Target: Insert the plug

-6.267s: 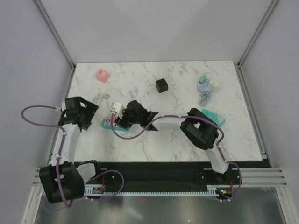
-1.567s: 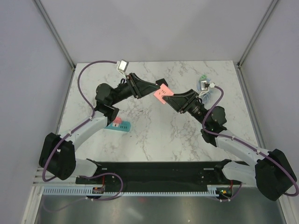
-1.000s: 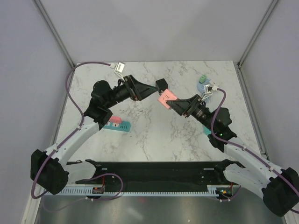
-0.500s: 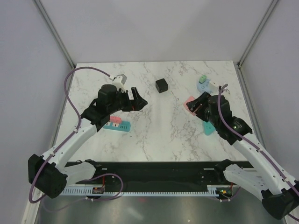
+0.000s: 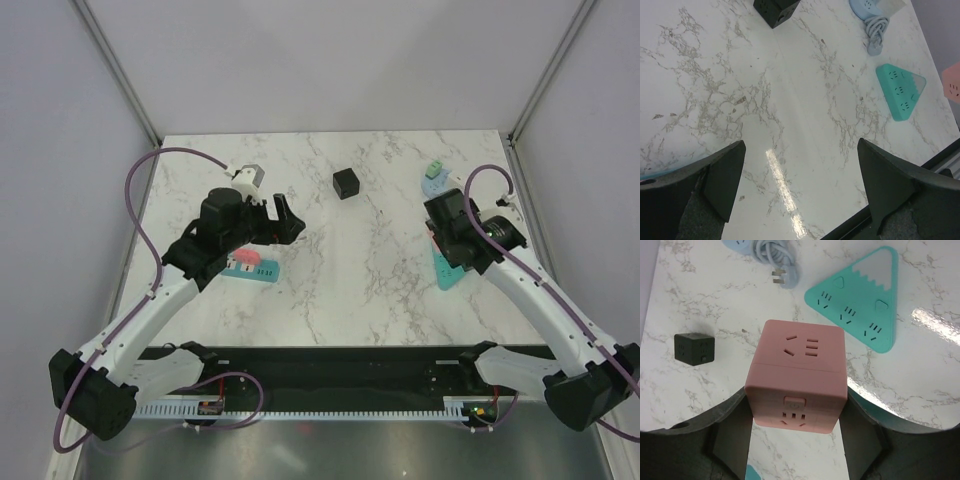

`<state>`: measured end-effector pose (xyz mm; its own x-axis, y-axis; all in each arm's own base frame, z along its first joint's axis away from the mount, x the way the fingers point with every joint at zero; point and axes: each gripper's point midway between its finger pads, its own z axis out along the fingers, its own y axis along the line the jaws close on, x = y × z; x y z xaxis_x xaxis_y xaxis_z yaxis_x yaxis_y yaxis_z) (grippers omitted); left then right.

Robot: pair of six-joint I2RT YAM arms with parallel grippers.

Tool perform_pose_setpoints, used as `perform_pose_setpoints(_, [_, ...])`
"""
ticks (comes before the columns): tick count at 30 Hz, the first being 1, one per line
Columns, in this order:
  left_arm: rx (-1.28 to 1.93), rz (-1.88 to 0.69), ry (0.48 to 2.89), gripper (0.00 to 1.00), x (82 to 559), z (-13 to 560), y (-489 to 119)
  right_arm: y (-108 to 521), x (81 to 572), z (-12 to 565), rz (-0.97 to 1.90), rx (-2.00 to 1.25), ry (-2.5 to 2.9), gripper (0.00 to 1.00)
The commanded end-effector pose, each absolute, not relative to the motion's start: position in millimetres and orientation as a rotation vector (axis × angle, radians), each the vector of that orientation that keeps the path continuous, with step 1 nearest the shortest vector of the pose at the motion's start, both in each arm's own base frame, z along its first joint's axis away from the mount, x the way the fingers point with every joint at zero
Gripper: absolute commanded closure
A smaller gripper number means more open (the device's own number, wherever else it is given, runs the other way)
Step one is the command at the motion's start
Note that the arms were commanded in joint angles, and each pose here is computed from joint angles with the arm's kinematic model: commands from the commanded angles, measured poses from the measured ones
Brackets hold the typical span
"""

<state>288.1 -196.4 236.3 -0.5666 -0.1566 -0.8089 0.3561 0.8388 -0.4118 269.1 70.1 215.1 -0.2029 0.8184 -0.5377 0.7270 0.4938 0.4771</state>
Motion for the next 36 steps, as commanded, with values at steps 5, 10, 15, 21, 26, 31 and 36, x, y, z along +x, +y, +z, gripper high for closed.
perform_pose_setpoints(5, [0.173, -0.605, 2.03, 0.0, 289, 237, -185, 62, 282, 210, 0.128, 1.534, 1.776, 1.0])
perform_pose_setpoints(10, [0.154, -0.571, 2.03, 0.0, 292, 235, -180, 65, 305, 191, 0.041, 1.591, 1.807, 1.0])
perform_pose_setpoints(15, [0.143, -0.554, 2.036, 0.0, 294, 233, -178, 69, 324, 176, -0.009, 1.65, 1.894, 1.0])
perform_pose_setpoints(21, [0.141, -0.552, 2.034, 0.0, 294, 233, -177, 62, 335, 165, 0.015, 1.77, 1.88, 1.0])
perform_pose_setpoints(26, [0.138, -0.555, 2.03, 0.0, 293, 235, -177, 60, 348, 144, 0.046, 1.846, 1.975, 1.0])
perform_pose_setpoints(31, [0.117, -0.527, 2.029, 0.0, 295, 234, -172, 61, 352, 122, 0.016, 1.874, 2.066, 1.0])
perform_pose_setpoints(36, [0.105, -0.515, 2.016, 0.0, 296, 237, -169, 59, 353, 114, 0.003, 1.876, 2.076, 1.0])
